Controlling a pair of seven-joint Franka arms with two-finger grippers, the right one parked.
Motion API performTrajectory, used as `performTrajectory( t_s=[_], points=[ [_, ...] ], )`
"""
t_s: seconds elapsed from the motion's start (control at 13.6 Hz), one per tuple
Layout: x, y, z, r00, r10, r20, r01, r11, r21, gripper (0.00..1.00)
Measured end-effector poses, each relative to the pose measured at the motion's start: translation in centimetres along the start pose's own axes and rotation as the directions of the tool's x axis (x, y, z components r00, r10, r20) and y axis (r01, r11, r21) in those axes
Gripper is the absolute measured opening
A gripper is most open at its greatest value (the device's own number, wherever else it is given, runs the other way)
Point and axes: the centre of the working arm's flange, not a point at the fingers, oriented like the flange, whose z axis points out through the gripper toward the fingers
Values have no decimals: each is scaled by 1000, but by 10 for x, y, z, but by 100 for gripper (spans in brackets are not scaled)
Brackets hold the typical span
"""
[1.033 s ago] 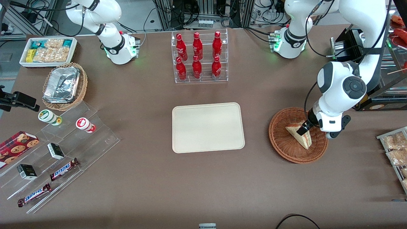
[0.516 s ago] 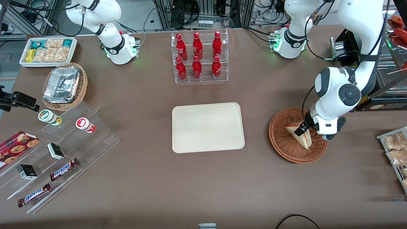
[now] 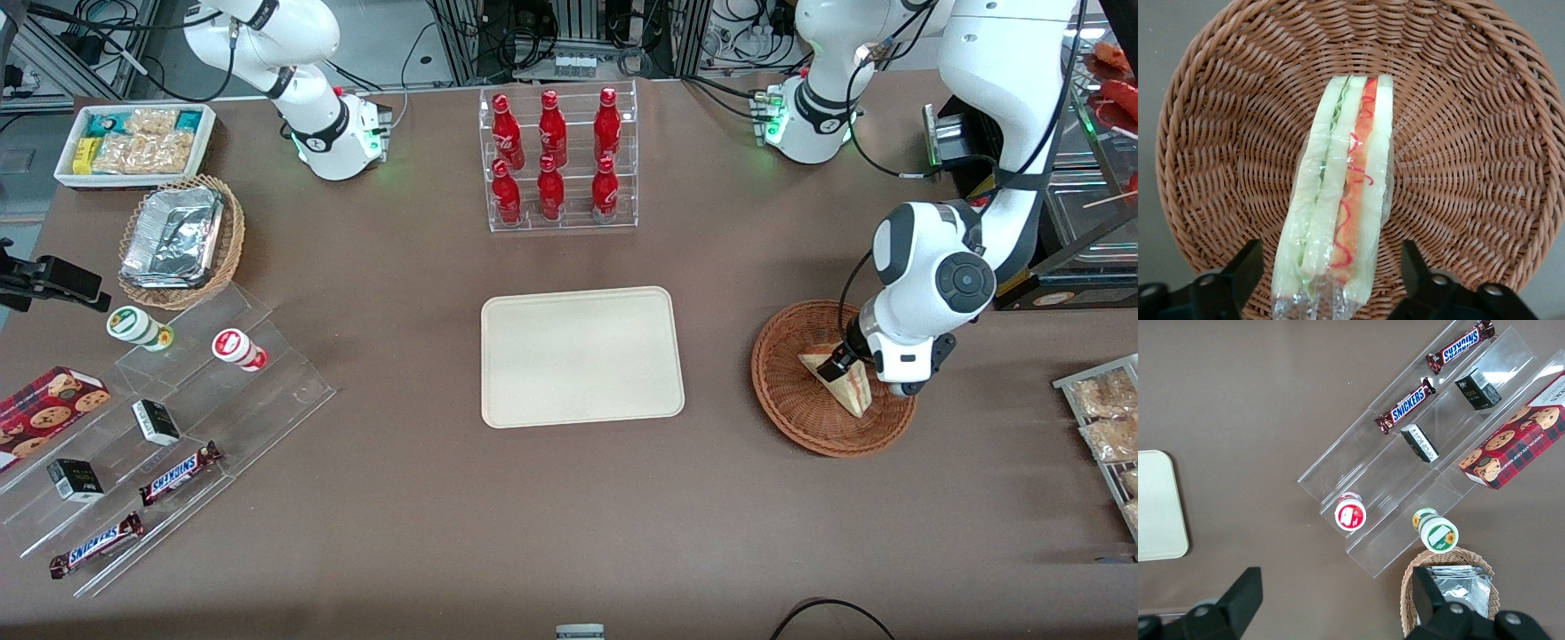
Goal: Place sandwich from basket to tray
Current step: 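Lower the open left gripper around the sandwich and close it, then lift the sandwich out of the basket and carry it toward the tray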
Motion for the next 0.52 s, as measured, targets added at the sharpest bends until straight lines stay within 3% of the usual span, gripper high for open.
performTrajectory(
  t_s=[0.3, 0.52],
  points=[
    [0, 0, 0, 1000, 5, -4, -5, 1000, 2, 42],
    [3, 9, -17, 1000, 14, -3, -14, 1000, 5, 26]
  ],
)
